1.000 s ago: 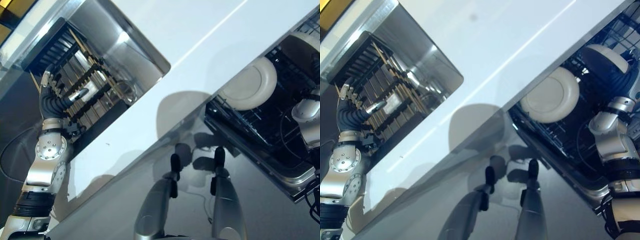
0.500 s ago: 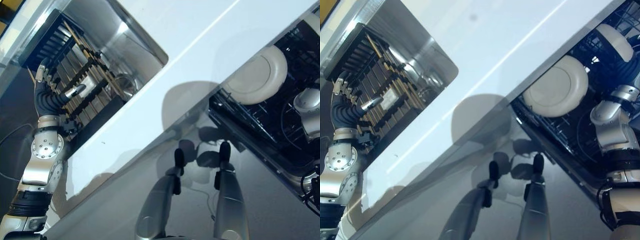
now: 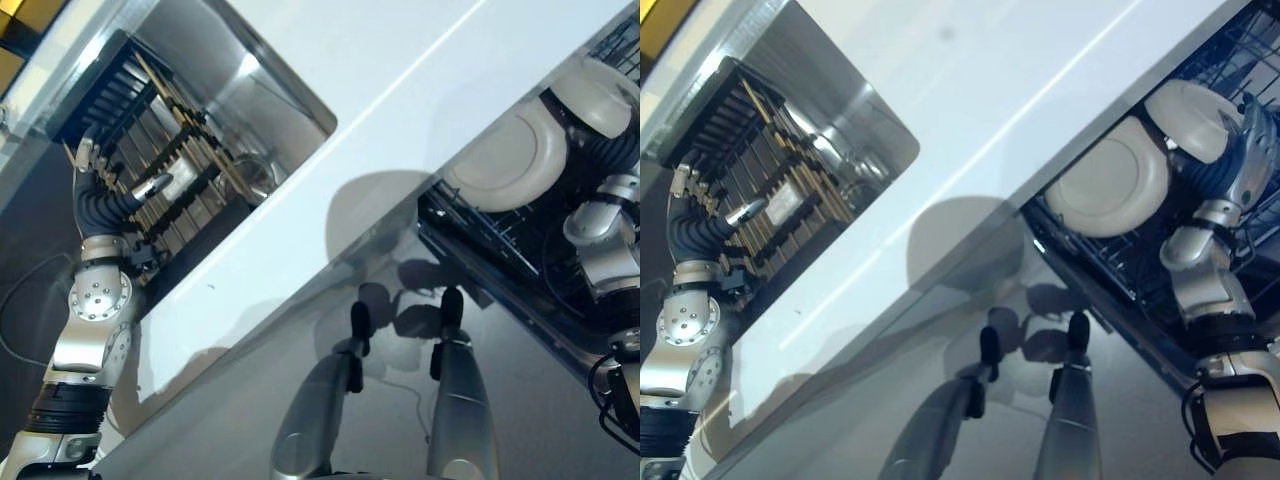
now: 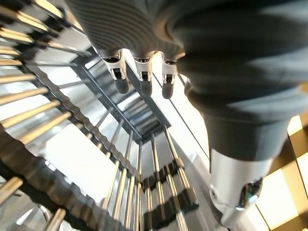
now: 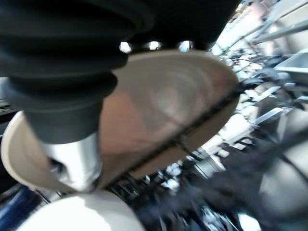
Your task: Pick up plates and place into dishwasher.
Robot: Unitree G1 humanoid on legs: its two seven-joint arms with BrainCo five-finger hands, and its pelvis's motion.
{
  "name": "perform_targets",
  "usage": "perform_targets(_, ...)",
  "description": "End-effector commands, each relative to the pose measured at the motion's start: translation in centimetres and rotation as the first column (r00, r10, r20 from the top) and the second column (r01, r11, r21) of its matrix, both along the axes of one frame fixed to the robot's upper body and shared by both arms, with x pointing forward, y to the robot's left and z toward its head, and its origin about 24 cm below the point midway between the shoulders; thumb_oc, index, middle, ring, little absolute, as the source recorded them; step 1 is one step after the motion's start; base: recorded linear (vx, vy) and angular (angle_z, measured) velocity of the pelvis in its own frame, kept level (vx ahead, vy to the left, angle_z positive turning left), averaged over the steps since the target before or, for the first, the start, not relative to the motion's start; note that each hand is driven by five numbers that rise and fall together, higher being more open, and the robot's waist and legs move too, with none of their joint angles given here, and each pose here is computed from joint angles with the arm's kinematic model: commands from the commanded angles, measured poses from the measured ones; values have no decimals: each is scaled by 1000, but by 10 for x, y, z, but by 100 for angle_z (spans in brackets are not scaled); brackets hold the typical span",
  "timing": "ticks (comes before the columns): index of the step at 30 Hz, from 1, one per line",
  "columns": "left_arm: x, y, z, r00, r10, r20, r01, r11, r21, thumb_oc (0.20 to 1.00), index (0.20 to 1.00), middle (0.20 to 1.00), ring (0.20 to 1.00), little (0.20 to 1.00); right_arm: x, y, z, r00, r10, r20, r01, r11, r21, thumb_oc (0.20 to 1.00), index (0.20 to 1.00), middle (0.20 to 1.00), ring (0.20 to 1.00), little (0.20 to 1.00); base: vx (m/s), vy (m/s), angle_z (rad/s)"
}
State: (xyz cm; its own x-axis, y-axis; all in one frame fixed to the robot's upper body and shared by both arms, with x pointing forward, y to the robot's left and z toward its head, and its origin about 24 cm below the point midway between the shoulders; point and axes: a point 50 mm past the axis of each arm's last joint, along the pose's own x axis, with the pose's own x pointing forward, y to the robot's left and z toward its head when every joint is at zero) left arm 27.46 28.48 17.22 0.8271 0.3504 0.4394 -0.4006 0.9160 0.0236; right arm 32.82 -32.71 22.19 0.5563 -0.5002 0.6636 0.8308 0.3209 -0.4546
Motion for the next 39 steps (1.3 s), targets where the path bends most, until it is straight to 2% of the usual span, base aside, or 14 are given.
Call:
perform_targets(1,-2,-33,-47,992,-98,-83,89,990,-105,1000,1000,1000,1000,1000,-2,1,8,999,38,32,-38,999,6,1000,1000,1000,1000,1000,0,0,0)
perform_targets(18,-9,-11,-65,983,-49,-174,36,996,-80,1000,1000,1000,1000,1000,-23,-12,-53,996,31,-82,-21,992,126,1000,1000,1000,1000,1000,11,-21,-1)
perform_targets(24,-15,-3,-73,979,-33,-202,20,998,-64,1000,1000,1000,1000,1000,-37,-8,-68,998,62,-11,-58,977,206,1000,1000,1000,1000,1000,48,-30,1)
perform_targets(31,-28,-4,-98,964,-25,-265,7,997,-71,1000,1000,1000,1000,1000,-59,-4,-97,992,124,-30,-108,942,319,1000,1000,1000,1000,1000,100,42,-2)
perform_targets(35,-30,-7,-106,960,-27,-277,0,995,-95,1000,1000,1000,1000,1000,-59,-1,-105,982,176,-64,-141,921,362,1000,1000,1000,1000,1000,33,96,-2)
perform_targets(39,-24,-13,-104,964,-38,-264,8,994,-112,1000,1000,1000,1000,1000,-52,6,-104,981,190,-29,-161,896,413,1000,1000,1000,1000,1000,-36,70,-11)
